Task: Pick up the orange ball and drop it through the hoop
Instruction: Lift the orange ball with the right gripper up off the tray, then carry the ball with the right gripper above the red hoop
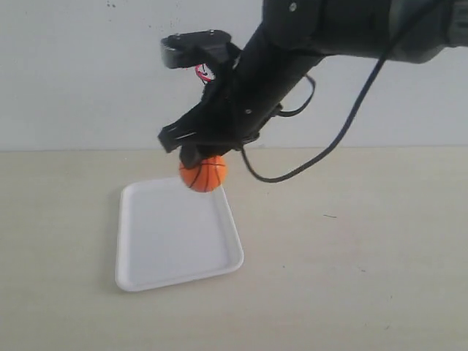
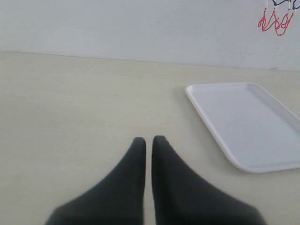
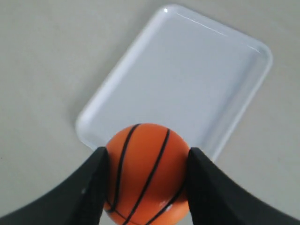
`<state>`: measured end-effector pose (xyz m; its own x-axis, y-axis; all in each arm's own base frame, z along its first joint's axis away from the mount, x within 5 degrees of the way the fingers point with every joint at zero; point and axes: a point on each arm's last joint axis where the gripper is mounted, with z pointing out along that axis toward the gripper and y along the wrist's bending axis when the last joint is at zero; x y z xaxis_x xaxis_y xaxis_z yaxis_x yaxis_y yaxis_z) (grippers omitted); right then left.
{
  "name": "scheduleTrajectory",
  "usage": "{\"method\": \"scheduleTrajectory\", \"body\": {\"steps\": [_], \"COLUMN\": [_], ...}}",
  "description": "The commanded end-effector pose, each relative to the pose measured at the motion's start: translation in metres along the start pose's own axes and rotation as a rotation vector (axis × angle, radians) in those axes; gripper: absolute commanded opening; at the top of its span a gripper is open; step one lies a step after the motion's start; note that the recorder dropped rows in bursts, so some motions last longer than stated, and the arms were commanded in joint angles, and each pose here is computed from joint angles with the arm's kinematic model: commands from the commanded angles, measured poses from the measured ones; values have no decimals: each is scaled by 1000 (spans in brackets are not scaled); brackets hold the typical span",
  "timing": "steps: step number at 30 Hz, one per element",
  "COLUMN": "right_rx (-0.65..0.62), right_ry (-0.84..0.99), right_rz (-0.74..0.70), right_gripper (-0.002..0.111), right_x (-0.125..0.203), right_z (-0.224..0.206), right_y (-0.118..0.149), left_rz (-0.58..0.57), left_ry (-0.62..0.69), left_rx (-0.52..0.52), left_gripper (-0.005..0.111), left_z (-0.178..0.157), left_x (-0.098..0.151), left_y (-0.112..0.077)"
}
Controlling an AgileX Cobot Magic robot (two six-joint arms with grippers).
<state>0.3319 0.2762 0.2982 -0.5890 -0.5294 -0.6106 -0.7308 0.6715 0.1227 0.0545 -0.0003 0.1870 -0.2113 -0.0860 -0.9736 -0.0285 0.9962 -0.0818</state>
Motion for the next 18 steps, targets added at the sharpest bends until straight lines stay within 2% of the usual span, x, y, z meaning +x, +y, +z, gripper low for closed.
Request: {"method": "scheduleTrajectory", "body": {"steps": [1,11,14,18], "right_rx": [60,148,128,56], "right_ry": [1,-23,-109,-298], "right_rz": [55,187,242,247], "right_gripper": [0,0,0,0], "right_x": [3,36,48,48], "right_z": [-32,-75,-79,-87], "right_y": [-42,-146,-171,-186], "left_rz": [-11,-11,-11,-11], "left_ry": [-12,-12,-12,-12], "left_rx": [-2,-2,-2,-2], "left_gripper": [4,4,4,4], "left_z": [0,0,0,0], "left_x": [0,0,0,0], "left_y": [0,0,0,0]}}
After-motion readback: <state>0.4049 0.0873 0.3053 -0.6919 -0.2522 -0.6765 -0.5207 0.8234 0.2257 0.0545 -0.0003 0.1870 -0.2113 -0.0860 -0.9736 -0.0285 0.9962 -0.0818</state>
